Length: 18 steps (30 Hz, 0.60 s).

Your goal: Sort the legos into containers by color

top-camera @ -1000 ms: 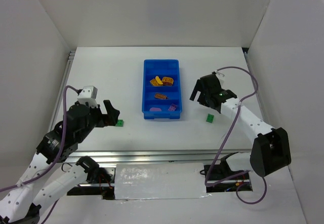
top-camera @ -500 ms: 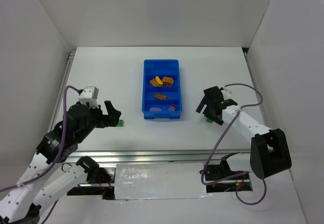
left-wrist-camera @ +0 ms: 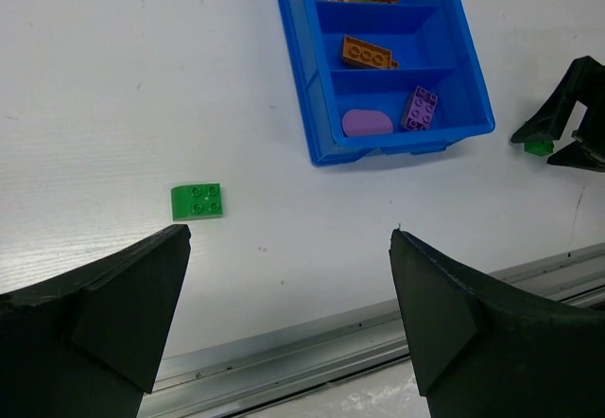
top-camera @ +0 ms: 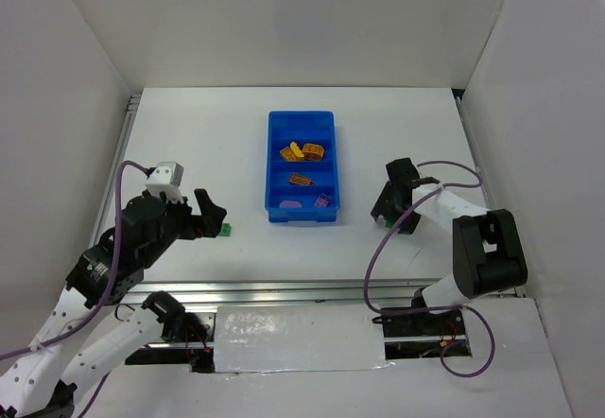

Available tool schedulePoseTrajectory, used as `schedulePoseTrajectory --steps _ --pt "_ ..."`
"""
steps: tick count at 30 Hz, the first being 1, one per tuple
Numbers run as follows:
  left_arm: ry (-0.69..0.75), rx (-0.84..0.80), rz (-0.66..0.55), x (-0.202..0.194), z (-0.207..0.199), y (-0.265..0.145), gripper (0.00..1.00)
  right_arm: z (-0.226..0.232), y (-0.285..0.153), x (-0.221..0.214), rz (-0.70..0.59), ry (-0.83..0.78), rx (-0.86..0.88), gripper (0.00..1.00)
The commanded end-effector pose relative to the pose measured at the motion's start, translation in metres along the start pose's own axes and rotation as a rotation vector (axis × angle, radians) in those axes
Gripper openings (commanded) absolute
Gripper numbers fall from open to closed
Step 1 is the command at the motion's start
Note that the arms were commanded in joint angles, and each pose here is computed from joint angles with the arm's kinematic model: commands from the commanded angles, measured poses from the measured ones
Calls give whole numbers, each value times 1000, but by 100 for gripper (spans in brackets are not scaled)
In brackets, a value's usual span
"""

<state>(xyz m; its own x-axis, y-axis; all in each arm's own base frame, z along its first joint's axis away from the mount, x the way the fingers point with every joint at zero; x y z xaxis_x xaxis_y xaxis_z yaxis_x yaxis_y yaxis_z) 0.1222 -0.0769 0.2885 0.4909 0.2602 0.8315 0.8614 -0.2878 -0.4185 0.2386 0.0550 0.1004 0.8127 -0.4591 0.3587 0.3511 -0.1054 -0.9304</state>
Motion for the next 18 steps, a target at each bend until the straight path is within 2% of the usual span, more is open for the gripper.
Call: schedulePoseTrajectory --steps 1,4,9,11,12,13,14,16,17,18 --pt "2 -33 -52 8 -3 -3 100 8 -1 11 1 -18 23 77" --pt "0 -23 -56 8 -2 -4 100 9 0 12 16 -31 22 57" --pt "12 -31 -40 7 -3 -1 100 13 2 23 16 -34 -10 57" --pt "15 -30 -35 7 -4 0 99 15 2 26 16 -42 -8 50" --pt "16 -32 -34 7 -4 0 100 15 3 25 22 -57 -2 44" --pt "17 -30 -32 7 -4 1 100 16 3 25 28 -60 10 29" --pt "17 -30 -32 7 -4 1 99 16 3 24 27 -64 16 18" --pt "17 -28 -34 7 -4 1 99 18 -1 26 8 -70 47 11" --pt "17 -27 -35 7 -4 0 100 18 -7 29 -14 -72 66 0" --pt "17 -25 -34 7 -3 1 100 19 -11 31 -30 -71 79 0"
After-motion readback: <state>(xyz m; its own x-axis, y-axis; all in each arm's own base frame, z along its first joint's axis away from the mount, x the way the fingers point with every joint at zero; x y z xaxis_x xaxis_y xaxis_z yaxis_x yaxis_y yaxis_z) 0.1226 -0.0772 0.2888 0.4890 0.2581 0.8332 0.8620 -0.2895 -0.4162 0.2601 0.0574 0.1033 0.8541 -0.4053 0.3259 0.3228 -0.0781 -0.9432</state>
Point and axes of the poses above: each gripper's point midway between its finger pads, its own y axis out along the fingers, its own z axis along the line the jaws close on, x = y × z, the point moved 9 cm from there along -y, back along the fingers, and after that the axes turned 4 degrees about -y, right-handed, at the moved point
